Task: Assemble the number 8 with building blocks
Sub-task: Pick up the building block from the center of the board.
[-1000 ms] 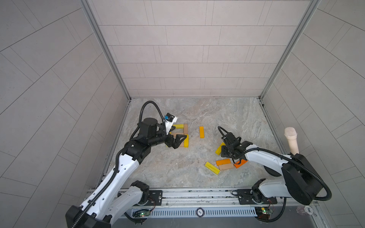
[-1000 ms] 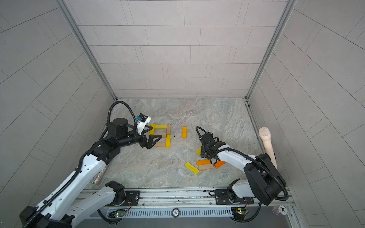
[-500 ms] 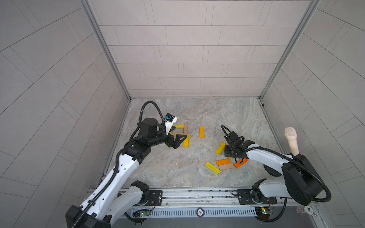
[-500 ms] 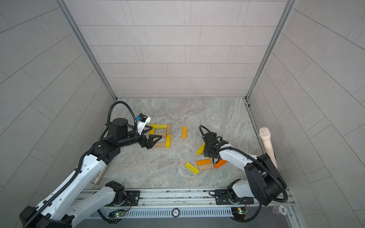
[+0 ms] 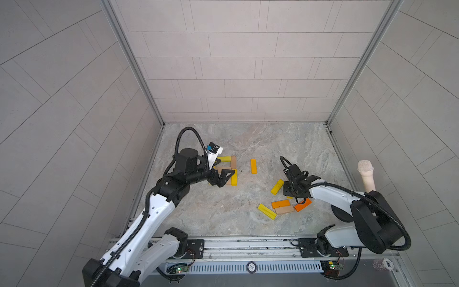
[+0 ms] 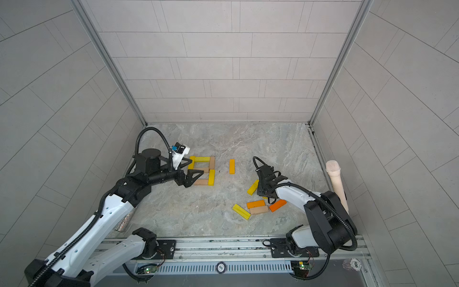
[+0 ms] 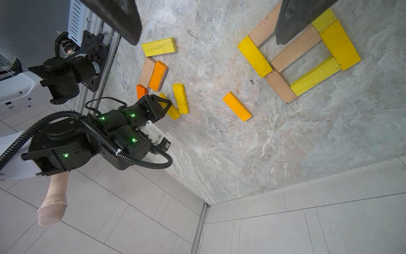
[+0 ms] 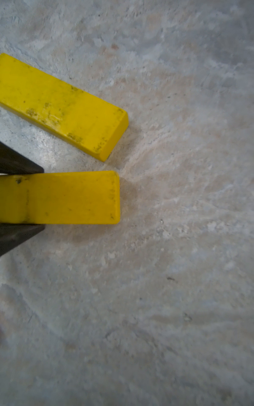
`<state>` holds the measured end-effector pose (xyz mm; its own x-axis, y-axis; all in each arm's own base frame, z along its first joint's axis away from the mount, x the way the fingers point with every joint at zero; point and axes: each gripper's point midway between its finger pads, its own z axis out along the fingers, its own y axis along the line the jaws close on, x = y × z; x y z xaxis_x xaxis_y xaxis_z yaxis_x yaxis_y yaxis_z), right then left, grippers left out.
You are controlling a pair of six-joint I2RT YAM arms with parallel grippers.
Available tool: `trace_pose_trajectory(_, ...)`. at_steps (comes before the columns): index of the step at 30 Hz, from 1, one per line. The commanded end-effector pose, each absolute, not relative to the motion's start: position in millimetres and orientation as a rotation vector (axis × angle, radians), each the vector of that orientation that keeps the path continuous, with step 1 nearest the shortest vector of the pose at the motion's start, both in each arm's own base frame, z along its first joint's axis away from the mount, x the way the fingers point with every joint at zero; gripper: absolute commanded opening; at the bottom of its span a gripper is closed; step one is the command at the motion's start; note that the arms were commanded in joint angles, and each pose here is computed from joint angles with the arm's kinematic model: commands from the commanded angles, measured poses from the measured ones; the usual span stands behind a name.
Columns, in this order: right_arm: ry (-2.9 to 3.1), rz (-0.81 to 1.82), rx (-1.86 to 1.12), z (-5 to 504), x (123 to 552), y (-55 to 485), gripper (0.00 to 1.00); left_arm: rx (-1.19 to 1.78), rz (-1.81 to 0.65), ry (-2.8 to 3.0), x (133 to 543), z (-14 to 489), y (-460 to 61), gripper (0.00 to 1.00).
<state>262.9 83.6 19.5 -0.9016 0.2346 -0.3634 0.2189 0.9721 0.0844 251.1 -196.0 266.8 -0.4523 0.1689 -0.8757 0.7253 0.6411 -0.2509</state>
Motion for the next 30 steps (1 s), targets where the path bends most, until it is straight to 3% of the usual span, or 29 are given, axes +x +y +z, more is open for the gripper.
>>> trace_pose_trajectory(1, 2.74, 0.023, 0.34, 20, 262, 75, 0.34, 0.709, -0.792, 1.933, 251, 274, -197, 1.0)
trace_pose_trajectory(14, 2.672, 0.025, 0.209, 64, 286, 75, 0.27, 0.707, -0.791, 1.943, 252, 271, -198, 1.0)
trace_pose_trajectory(30, 2.72, 0.176, -0.277, 77, 339, 152, 0.27, 0.705, -0.789, 1.947, 253, 270, -197, 1.0)
